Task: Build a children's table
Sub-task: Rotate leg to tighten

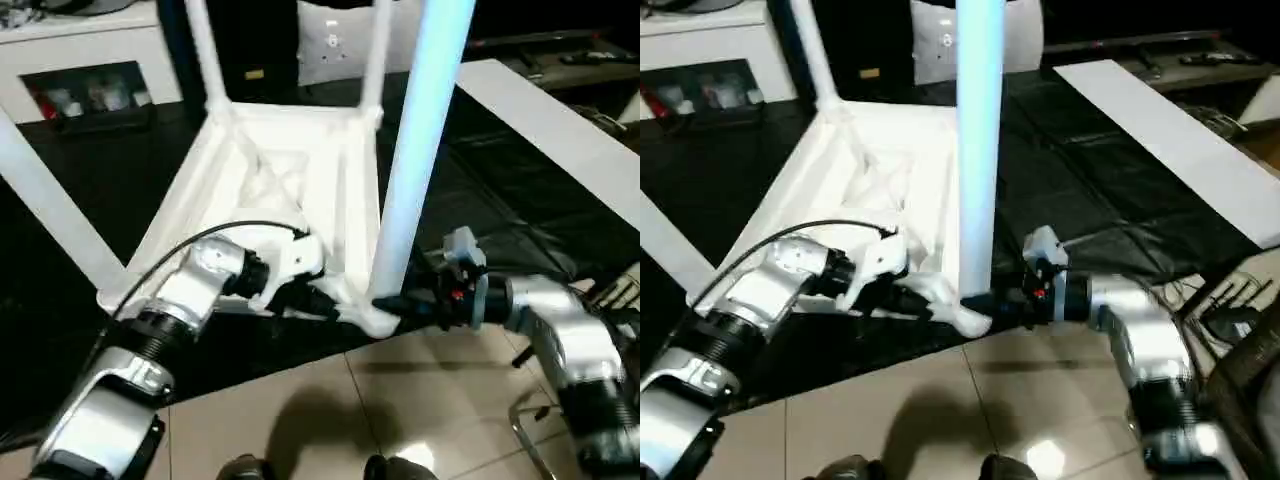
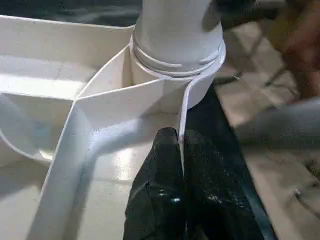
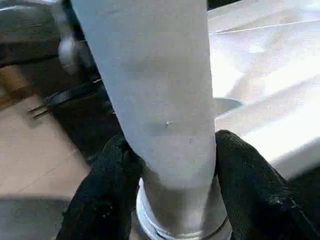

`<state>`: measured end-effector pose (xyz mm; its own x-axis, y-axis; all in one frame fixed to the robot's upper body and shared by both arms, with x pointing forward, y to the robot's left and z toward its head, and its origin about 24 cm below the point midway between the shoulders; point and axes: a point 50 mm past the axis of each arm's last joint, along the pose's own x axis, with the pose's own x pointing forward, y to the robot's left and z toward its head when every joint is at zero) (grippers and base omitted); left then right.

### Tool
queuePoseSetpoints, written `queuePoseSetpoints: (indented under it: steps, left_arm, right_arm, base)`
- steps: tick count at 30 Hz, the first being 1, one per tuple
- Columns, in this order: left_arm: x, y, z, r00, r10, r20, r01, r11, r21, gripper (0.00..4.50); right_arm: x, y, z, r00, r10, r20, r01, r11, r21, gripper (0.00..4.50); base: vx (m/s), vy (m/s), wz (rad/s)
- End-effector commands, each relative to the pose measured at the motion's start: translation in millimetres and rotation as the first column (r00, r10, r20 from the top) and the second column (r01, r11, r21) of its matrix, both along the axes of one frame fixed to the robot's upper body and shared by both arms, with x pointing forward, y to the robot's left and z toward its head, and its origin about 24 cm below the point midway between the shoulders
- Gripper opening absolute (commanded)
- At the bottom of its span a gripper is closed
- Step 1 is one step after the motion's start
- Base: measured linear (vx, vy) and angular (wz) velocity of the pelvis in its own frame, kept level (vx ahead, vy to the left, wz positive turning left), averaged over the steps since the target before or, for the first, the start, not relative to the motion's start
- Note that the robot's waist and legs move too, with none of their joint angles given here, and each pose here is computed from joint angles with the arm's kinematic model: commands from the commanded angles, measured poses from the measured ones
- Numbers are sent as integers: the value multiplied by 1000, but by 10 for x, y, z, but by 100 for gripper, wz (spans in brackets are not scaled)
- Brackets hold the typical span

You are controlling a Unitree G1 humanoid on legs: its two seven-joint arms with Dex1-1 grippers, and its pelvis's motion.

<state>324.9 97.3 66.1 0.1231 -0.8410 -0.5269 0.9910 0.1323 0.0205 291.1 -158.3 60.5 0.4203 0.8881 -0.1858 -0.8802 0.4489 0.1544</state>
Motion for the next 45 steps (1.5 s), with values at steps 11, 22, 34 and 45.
queuePoseSetpoints:
  steps: [11,22,34,45]
  left_arm:
    - [237,-585,338,926,340,164,-309,932,-189,0]
    - [196,-437,218,936,275,220,-252,959,-127,0]
    - [38,-91,75,982,-17,186,25,999,-40,0]
    - [-109,11,45,945,-305,119,300,952,57,0]
  right_arm:
    - [331,1080,41,916,-389,-100,398,912,93,253]
    - [296,738,-27,915,-392,93,391,920,30,334]
    - [76,-7,102,983,-26,182,28,1000,-12,422]
    - [57,-105,135,948,299,110,-286,951,-118,386]
  base:
    - [0,0,0]
    - [5,2,1]
    - [0,0,0]
    - [0,0,0]
